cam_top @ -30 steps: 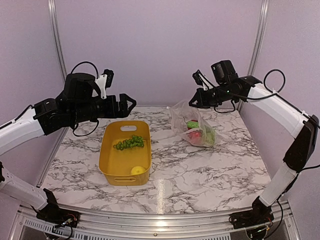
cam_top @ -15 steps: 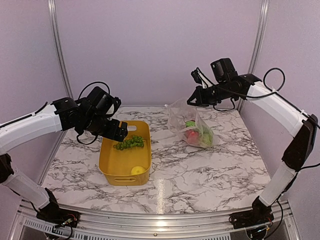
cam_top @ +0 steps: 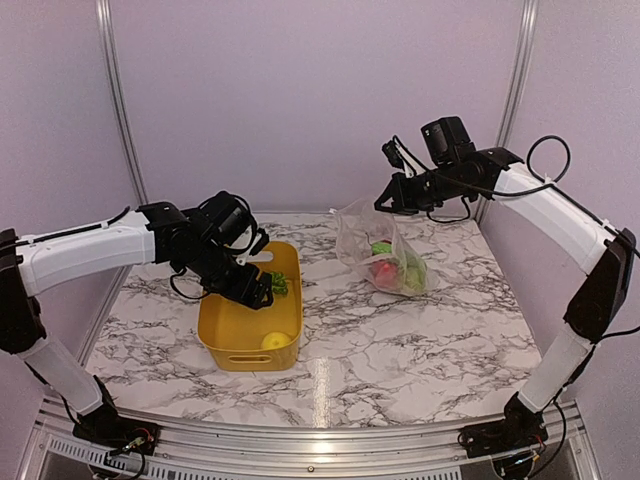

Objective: Place the food in the zip-top bag and seal the zipper
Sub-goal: Pick up the fake fruit from the bin.

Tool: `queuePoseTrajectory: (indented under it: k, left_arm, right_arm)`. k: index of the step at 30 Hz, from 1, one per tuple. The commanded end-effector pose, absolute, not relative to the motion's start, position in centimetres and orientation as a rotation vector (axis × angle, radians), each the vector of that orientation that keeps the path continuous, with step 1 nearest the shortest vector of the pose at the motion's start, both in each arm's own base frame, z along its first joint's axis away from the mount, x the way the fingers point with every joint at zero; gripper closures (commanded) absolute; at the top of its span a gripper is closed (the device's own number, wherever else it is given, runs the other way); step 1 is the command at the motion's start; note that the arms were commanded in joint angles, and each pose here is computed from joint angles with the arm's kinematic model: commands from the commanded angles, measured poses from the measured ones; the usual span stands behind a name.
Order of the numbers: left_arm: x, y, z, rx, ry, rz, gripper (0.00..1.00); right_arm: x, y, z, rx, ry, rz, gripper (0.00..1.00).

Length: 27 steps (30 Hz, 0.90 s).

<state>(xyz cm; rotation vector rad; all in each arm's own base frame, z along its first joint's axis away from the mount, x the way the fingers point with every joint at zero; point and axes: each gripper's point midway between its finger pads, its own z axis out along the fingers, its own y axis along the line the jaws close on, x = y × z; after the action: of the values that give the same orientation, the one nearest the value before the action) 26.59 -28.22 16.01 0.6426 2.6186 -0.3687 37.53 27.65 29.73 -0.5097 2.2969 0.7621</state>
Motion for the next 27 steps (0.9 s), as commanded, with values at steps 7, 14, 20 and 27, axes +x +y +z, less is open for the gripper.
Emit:
queuePoseTrajectory:
  k: [7,14,20,27]
  left_arm:
    - [24.5,-29.3,13.2,0.614,2.786,-0.472,0.16]
    - [23.9,-30.1,11.7,0.582,2.838,-0.539,0.17]
    - [23.5,-30.0,9.7,0.56,2.892,-0.521,0.16]
    - [23.1,-30.4,8.3,0.564,2.919,-0.535,0.12]
  right_arm:
    - [36.3,27.8,30.4,-0.506,2.261,0.805,1.0]
    - [36.1,27.8,30.0,-0.505,2.27,0.814,1.0]
    - [36.0,27.8,30.0,-0.504,2.272,0.818,1.0]
    - [35.8,27.7,29.9,-0.498,2.274,0.82,1.0]
